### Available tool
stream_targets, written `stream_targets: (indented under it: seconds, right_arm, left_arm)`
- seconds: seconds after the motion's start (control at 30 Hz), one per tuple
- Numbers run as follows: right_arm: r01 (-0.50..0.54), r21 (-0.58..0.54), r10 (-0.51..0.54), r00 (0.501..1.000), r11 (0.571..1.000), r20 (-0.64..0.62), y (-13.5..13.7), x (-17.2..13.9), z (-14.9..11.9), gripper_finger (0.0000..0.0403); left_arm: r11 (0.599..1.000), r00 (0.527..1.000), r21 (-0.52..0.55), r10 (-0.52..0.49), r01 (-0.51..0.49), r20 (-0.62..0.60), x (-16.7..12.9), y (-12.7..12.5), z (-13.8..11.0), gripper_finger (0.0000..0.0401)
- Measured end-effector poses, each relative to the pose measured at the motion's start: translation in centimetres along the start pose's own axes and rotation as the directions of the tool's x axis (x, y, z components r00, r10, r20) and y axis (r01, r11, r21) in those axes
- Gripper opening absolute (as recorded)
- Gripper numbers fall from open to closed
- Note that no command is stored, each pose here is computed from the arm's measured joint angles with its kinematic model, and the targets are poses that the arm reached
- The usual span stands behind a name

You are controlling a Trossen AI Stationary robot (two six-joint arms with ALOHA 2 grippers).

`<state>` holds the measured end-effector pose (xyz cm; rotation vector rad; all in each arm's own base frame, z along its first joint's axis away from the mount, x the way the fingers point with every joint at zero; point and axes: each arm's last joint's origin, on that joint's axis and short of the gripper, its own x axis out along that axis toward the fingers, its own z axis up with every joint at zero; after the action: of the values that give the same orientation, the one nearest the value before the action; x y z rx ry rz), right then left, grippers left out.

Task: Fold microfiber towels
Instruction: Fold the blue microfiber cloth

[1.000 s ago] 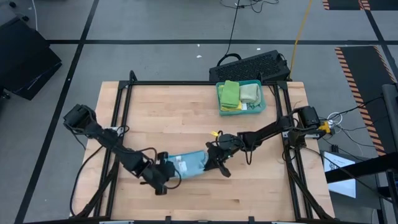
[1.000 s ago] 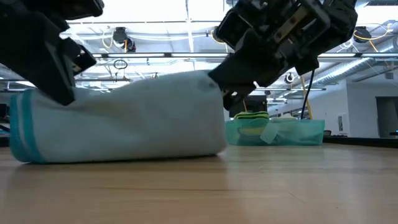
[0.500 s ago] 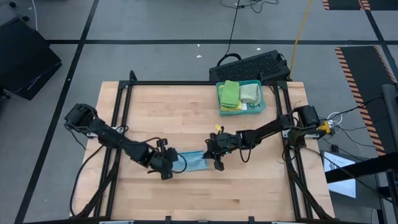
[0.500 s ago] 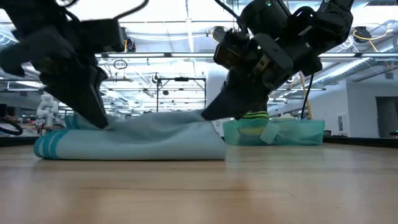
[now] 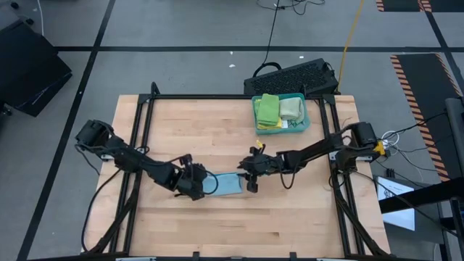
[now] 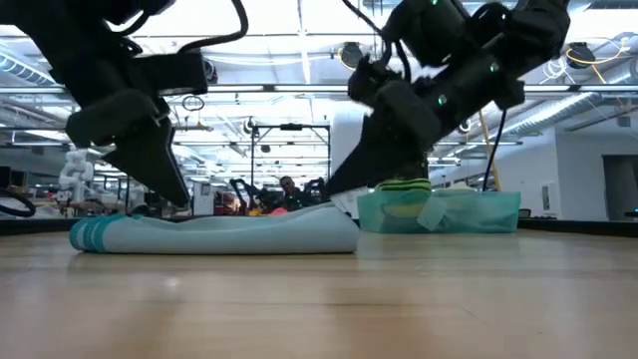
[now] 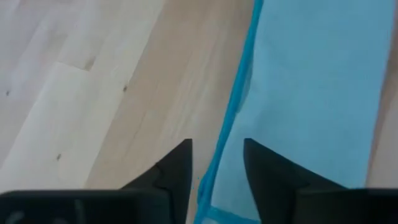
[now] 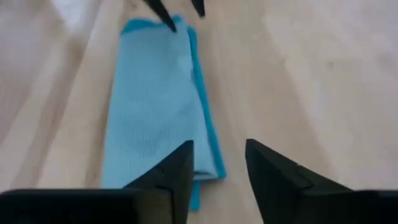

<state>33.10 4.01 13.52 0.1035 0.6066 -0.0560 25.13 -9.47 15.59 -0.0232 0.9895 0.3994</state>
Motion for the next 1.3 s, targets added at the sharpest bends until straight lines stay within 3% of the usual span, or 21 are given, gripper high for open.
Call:
stream_targets:
  seconds: [0.17, 0.3, 0.4, 0.63, 0.8, 0.9, 1.03, 1.2, 1.3]
  right_arm:
    - [-0.039, -0.066, 0.044, 0.996, 0.997, 0.072, 0.9, -1.6, 0.6, 0.0157]
    - [-0.123, -0.111, 0.145, 0.967, 0.986, 0.209, 2.5, -1.5, 0.4, 0.0155]
    - [-0.170, -0.136, 0.201, 0.944, 0.976, 0.263, 3.6, -0.6, -0.6, 0.0143]
    - [-0.146, -0.148, 0.178, 0.954, 0.978, 0.241, 3.6, 2.6, -3.0, 0.0101]
    - [-0.056, -0.100, 0.073, 0.982, 0.993, 0.173, 2.4, 4.1, -5.3, 0.0067]
    - [-0.066, -0.069, 0.077, 0.981, 0.995, 0.178, 2.3, 4.4, -5.6, 0.0053]
    - [-0.078, -0.073, 0.091, 0.975, 0.994, 0.203, 2.6, 3.3, -4.8, 0.0050]
    - [-0.092, -0.106, 0.119, 0.953, 0.990, 0.280, 3.0, -0.1, -2.4, 0.0073]
    - [-0.085, -0.127, 0.118, 0.953, 0.988, 0.280, 2.7, -2.2, -2.2, 0.0094]
  left_arm:
    - [0.998, 0.998, -0.046, -0.038, 0.041, 0.054, -0.5, -0.4, 0.7, 0.0170]
    - [0.989, 0.967, -0.013, -0.141, 0.147, 0.214, -1.2, -1.8, 1.9, 0.0167]
    - [0.986, 0.954, 0.003, -0.159, 0.164, 0.254, -0.8, -2.6, 1.9, 0.0157]
    - [0.998, 0.988, 0.016, -0.059, 0.058, 0.144, 2.5, -2.7, -0.7, 0.0136]
    - [0.999, 0.993, -0.024, -0.022, 0.025, 0.118, 4.1, -2.9, -1.3, 0.0123]
    - [0.999, 0.994, -0.030, -0.013, 0.017, 0.107, 4.2, -2.8, -1.2, 0.0123]
    - [0.999, 0.998, 0.031, 0.035, -0.036, 0.043, 2.5, -2.2, -0.6, 0.0122]
    - [0.999, 0.989, 0.007, 0.036, -0.037, 0.146, -1.0, -1.9, 2.0, 0.0122]
    - [1.000, 0.985, 0.020, 0.010, -0.013, 0.174, -2.0, -1.9, 2.1, 0.0122]
